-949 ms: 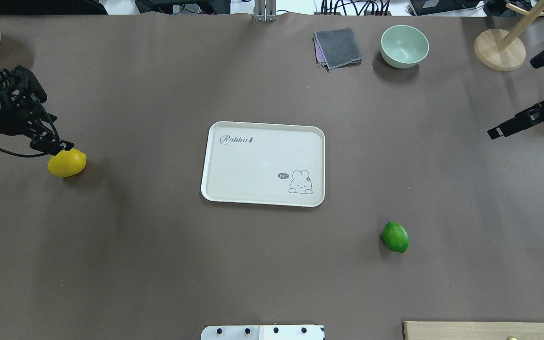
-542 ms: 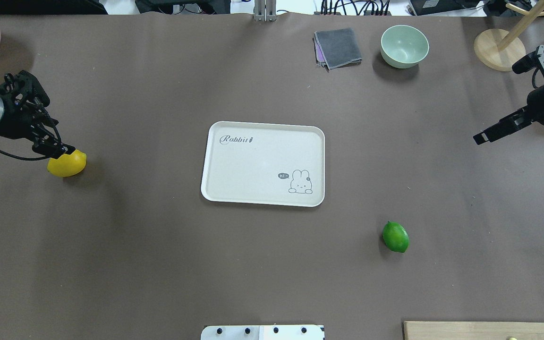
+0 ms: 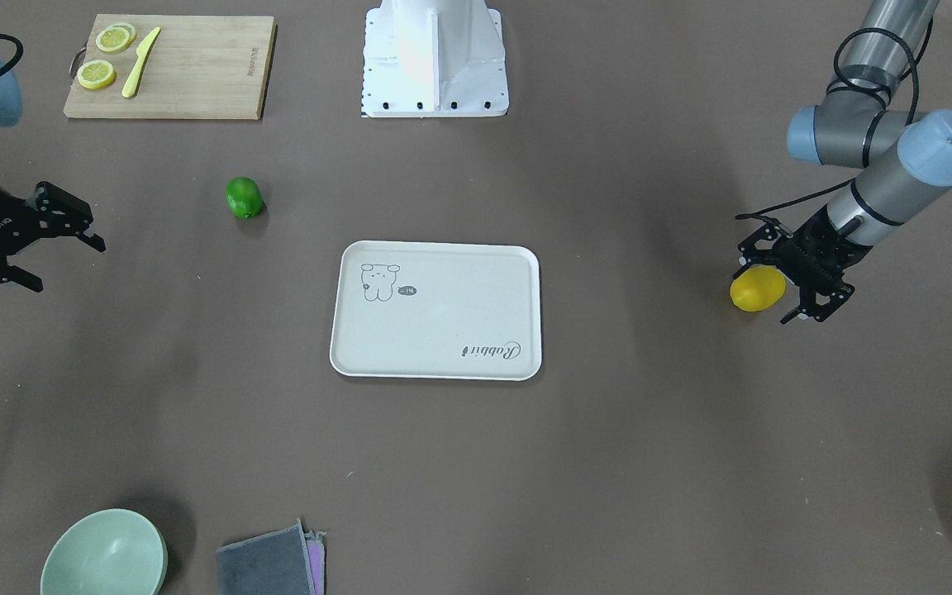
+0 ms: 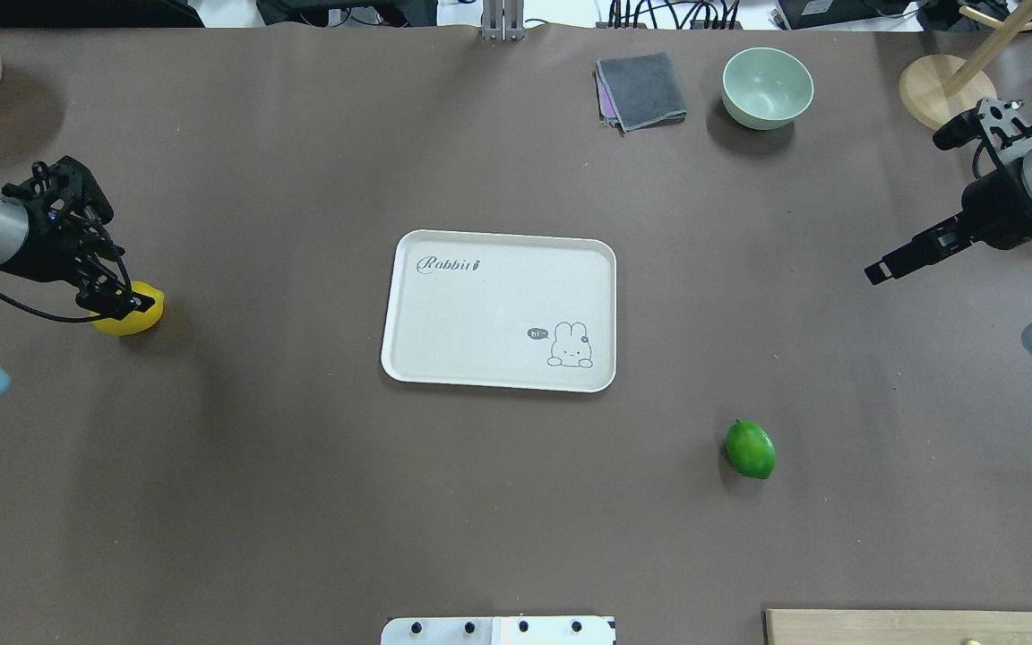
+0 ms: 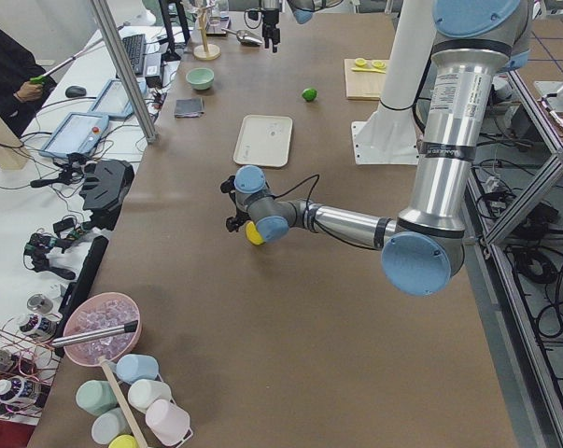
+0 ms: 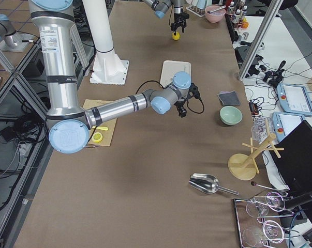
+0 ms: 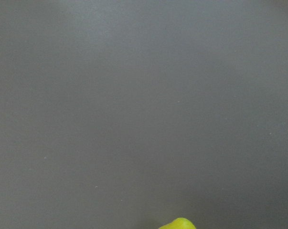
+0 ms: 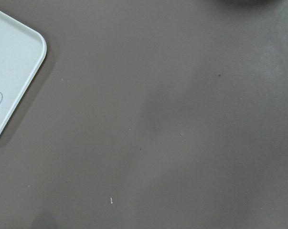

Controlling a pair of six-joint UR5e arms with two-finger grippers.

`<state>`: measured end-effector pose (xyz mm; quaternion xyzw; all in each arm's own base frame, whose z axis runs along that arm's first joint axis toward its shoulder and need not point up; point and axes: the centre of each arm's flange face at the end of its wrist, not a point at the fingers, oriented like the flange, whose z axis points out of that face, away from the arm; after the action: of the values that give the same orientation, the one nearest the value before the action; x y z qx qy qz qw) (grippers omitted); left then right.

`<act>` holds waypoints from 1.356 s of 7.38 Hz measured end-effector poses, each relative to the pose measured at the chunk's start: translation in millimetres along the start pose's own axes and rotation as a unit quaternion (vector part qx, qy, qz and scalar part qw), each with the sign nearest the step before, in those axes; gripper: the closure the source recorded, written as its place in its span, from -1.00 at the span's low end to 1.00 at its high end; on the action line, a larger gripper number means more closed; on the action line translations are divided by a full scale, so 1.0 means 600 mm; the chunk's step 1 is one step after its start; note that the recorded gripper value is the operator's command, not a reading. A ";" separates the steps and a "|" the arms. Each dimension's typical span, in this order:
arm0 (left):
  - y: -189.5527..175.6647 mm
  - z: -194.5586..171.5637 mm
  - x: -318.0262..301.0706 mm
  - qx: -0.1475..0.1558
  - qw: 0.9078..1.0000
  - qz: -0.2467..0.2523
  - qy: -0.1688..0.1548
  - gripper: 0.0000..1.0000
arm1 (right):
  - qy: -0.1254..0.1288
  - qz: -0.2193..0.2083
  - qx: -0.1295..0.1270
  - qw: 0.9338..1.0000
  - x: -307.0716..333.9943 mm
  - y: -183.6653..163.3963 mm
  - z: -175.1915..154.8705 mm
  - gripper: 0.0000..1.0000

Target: Place all lemons on tray

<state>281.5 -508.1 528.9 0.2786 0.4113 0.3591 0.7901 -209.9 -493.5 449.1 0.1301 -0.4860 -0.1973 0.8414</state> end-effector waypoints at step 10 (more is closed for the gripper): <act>-0.021 -0.016 0.055 0.009 0.977 -0.184 0.109 1.00 | -0.010 0.015 0.007 1.000 -0.108 -0.042 0.029 -1.00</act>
<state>291.0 -487.5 499.9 0.1644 0.5424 0.2315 0.7907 -259.3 -486.5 397.7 0.1267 -0.4972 -0.1830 0.8386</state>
